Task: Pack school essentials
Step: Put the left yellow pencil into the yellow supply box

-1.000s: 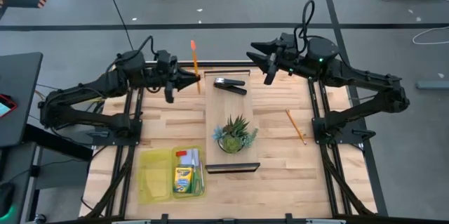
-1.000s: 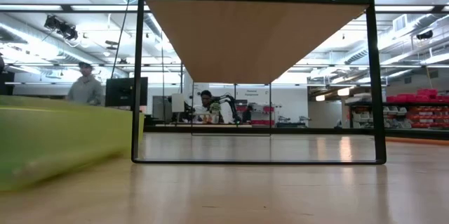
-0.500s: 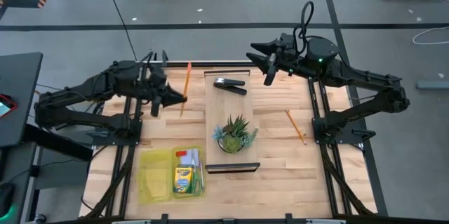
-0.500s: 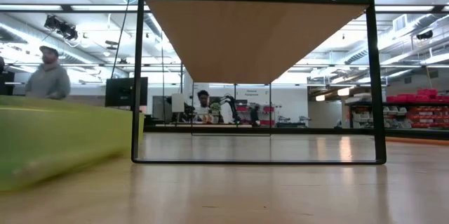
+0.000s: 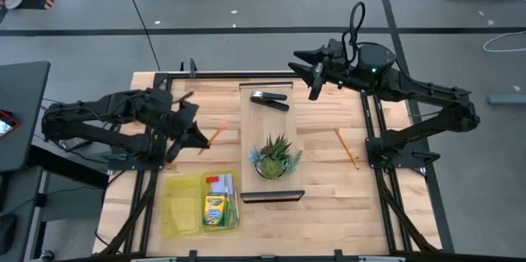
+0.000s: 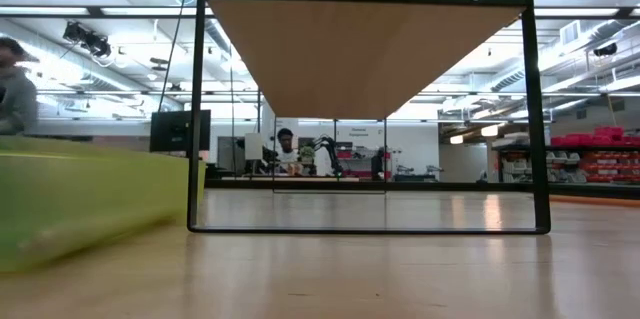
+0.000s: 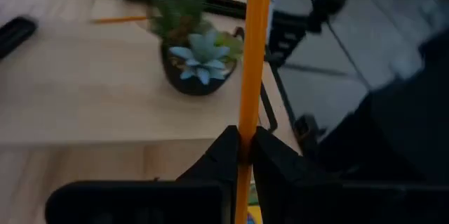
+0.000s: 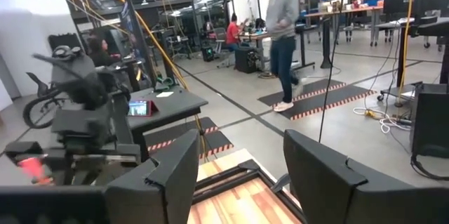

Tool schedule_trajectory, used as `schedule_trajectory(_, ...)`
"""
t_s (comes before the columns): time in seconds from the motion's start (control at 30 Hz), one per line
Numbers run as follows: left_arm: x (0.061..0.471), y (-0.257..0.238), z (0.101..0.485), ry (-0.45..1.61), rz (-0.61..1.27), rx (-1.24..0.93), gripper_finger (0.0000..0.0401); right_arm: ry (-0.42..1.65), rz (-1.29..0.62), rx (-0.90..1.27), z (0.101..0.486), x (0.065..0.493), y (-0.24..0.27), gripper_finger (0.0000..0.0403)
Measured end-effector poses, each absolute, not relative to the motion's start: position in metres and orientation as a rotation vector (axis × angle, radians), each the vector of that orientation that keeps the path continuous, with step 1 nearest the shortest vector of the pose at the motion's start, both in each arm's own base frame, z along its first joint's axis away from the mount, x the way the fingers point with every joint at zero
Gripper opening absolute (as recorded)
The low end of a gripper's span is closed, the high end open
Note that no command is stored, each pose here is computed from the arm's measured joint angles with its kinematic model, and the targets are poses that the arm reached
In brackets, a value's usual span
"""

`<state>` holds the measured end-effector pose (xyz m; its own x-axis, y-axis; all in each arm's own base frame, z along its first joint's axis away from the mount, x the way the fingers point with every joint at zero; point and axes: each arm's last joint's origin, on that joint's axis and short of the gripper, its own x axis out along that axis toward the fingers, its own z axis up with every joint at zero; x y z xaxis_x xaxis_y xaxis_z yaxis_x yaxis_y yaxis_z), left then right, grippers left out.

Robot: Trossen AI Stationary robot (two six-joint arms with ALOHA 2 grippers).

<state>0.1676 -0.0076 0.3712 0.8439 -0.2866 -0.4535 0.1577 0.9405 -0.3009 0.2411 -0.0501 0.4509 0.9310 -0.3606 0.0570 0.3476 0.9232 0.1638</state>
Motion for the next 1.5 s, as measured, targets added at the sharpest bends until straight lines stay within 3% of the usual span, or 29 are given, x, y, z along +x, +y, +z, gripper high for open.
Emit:
schedule_trajectory(0.47,0.204,-0.041,0.344,0.597,-0.424,0.313,0.0038,-0.076,-0.397,0.177,0.449,0.241,-0.051,0.0213)
schedule_trajectory(0.83,0.235,-0.079,0.301,0.750,-0.544,0.833,0.0035,-0.061,-0.437,0.202,0.447,0.239,-0.057,0.0213)
schedule_trajectory(1.5,0.271,-0.136,0.206,1.013,-0.866,1.093,0.0042,-0.023,-0.462,0.224,0.442,0.238,-0.062,0.0213)
